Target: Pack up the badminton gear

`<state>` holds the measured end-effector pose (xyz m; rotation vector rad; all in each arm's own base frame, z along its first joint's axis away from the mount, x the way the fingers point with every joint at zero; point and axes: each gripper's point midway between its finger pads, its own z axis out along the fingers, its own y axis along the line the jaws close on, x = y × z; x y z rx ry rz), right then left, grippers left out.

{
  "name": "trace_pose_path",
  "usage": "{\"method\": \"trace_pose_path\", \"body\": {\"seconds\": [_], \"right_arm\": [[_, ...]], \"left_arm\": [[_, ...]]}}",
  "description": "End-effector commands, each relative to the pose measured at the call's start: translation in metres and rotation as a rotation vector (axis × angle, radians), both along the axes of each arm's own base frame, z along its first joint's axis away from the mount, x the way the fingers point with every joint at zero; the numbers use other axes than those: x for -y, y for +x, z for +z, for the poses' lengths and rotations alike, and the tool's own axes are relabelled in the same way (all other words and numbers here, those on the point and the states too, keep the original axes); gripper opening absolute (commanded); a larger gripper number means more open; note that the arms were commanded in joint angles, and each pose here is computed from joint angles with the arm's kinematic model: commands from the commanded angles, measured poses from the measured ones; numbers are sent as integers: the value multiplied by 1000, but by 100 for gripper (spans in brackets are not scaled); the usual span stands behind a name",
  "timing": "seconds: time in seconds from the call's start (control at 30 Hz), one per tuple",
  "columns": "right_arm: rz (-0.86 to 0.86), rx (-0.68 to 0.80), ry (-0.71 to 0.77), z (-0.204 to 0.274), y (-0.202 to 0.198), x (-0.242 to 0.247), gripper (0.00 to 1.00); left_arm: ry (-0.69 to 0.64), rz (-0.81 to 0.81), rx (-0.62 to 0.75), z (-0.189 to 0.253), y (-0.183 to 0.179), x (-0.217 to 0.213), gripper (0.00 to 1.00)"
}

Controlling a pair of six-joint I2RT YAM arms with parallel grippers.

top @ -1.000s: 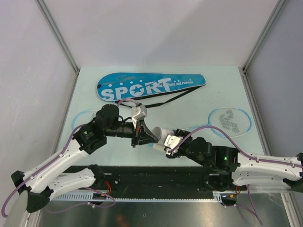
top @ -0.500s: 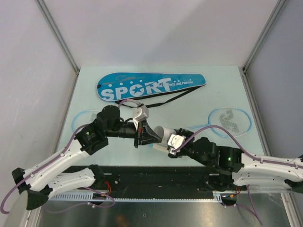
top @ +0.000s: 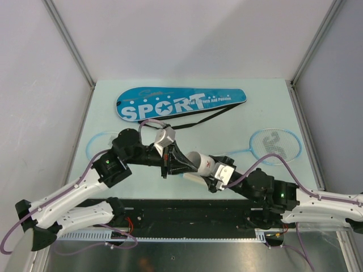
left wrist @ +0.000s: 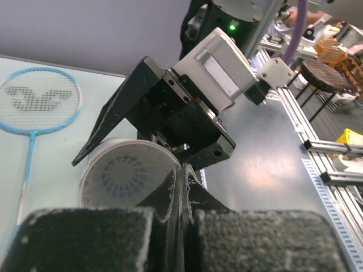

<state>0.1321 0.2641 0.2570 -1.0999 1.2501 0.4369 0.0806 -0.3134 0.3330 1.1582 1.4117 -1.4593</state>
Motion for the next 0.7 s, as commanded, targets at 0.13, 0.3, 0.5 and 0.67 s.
{"method": "trace_pose_path", "body": {"seconds": [0.13,0.3,0.5,0.67], "right_arm": [[219,37,377,79,-40,-14,6],[248,53,409,85,-46,-12,6],[264,76,467,99,-50,-7,5],[267,99,495,107,-51,-2,5]], "left_arm": [[-50,-146,-68,-14,-20,13,0],[-82,-173,-71,-13,-22,18,11],[-84,-162,-76,-21,-17,24,26],[-83,-169,-95,-31,-14,30,32]]}}
